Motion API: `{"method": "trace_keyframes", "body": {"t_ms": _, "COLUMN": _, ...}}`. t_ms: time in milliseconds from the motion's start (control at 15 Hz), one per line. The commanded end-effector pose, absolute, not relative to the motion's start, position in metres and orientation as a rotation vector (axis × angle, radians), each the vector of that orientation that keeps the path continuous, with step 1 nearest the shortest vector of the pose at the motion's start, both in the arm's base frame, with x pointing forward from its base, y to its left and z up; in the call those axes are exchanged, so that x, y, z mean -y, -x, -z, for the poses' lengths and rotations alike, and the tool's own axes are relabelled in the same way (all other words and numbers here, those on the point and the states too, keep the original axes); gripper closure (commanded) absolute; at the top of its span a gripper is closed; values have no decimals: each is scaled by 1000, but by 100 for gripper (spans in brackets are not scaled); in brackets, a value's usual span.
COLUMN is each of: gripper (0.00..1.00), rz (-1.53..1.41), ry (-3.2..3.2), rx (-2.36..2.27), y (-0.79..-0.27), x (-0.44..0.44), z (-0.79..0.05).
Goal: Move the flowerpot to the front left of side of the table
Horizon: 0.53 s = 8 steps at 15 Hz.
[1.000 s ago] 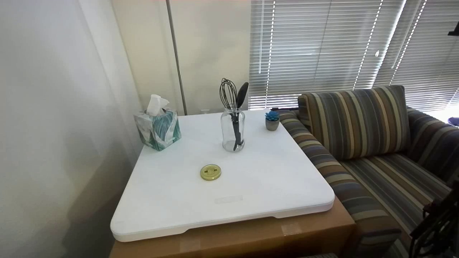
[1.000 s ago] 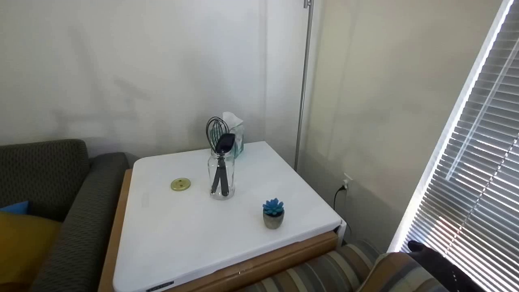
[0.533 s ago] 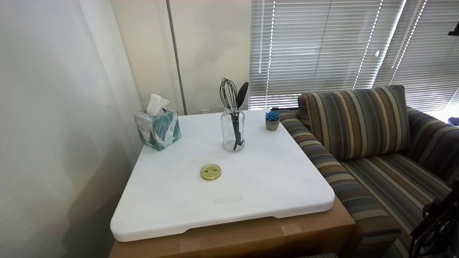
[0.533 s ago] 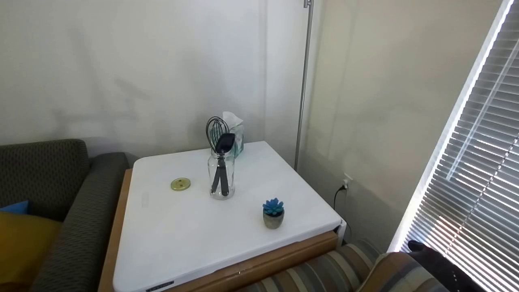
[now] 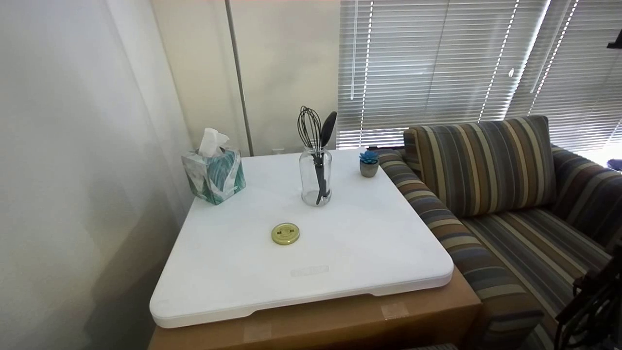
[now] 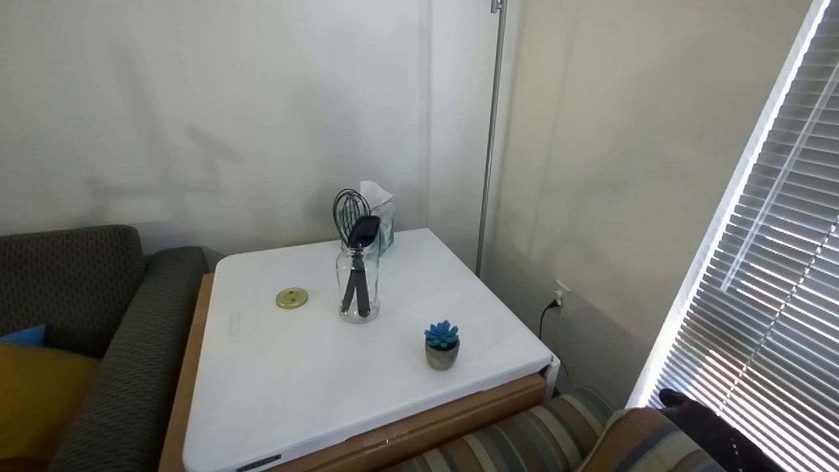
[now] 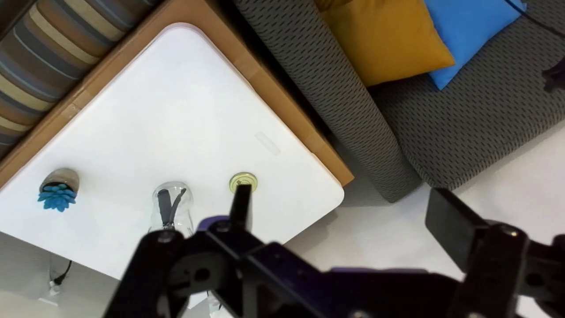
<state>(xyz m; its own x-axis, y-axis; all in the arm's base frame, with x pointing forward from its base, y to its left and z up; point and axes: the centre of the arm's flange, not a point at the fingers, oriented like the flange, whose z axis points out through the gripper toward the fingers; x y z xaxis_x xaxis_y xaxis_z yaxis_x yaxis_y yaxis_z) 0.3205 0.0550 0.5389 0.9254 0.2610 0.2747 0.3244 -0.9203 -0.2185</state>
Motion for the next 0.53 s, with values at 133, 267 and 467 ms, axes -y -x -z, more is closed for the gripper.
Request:
{"method": "trace_keyframes", "body": {"t_ms": 133, "gripper": 0, "rz": 330, "ry": 2835, "rx": 581, "y": -345, "x": -49, "z": -529}}
{"method": "trace_keyframes", "body": {"t_ms": 267, "gripper": 0, "rz": 326, "ry": 2847, "rx": 627, "y": -363, "x": -40, "z": -522}}
{"method": "trace_keyframes", "body": {"t_ms": 467, "gripper": 0, "rz": 294, "ry": 2870, "rx": 693, "y": -397, "x": -18, "z": -504}}
